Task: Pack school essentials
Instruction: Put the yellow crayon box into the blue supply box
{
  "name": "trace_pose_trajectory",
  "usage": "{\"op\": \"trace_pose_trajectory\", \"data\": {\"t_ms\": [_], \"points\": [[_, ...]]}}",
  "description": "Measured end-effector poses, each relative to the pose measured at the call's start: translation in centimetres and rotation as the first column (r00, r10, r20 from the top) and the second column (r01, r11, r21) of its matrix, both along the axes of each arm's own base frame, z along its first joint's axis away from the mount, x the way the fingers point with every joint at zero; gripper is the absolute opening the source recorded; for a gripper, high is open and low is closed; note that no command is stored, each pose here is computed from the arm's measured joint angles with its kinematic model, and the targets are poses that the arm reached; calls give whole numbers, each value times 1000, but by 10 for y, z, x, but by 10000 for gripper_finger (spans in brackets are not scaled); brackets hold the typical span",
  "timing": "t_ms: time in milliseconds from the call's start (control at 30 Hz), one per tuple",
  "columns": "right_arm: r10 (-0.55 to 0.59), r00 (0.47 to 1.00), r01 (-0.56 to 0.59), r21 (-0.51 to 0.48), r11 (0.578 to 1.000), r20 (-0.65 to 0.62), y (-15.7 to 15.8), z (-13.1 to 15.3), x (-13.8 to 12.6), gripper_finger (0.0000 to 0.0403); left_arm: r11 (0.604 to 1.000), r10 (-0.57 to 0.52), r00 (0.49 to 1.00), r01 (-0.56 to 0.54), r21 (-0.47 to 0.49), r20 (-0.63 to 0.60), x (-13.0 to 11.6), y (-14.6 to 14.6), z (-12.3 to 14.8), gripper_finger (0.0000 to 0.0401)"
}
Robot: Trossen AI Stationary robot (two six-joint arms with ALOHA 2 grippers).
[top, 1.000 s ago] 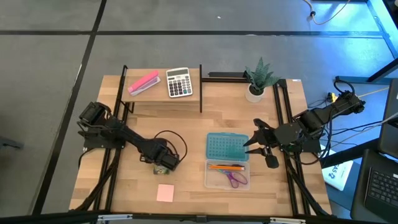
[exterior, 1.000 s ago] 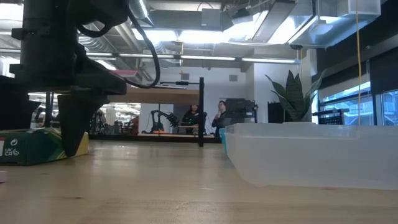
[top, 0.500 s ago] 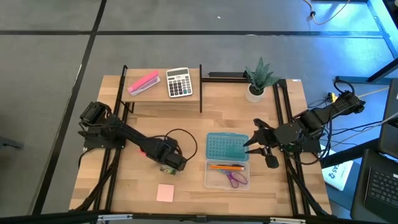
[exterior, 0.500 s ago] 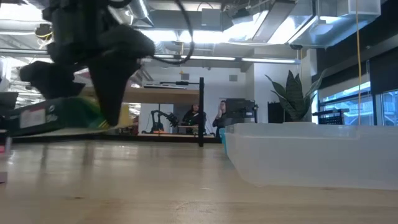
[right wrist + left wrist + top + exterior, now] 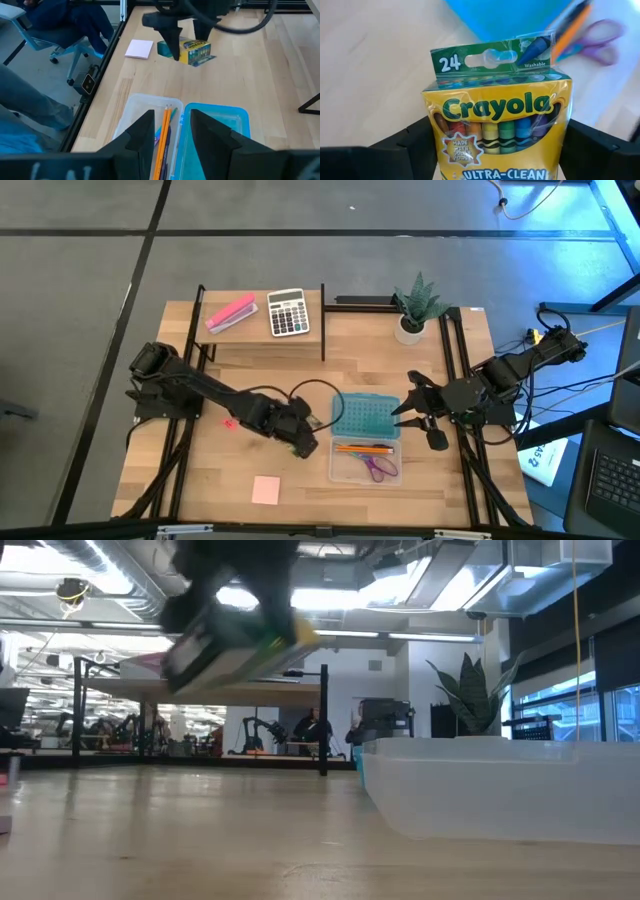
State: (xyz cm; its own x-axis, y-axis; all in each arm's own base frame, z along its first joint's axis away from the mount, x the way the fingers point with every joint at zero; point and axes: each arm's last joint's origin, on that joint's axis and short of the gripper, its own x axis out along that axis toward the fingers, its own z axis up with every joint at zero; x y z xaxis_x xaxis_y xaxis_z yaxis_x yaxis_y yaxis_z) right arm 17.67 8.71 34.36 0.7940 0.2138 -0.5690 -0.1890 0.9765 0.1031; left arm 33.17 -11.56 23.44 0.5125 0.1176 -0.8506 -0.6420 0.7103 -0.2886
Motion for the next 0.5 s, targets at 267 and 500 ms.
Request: {"op": "trace_pose_trajectory", "data": {"t_ms": [267, 500], "points": [[0, 1000, 0, 0, 1000, 0, 0, 0, 0, 129, 992, -113, 992, 109, 56, 61, 8, 0, 9, 312], [0, 1000, 0, 0, 1000, 0, 0, 0, 0, 129, 986, -153, 987, 150, 72, 50, 8, 0, 9, 311]]}}
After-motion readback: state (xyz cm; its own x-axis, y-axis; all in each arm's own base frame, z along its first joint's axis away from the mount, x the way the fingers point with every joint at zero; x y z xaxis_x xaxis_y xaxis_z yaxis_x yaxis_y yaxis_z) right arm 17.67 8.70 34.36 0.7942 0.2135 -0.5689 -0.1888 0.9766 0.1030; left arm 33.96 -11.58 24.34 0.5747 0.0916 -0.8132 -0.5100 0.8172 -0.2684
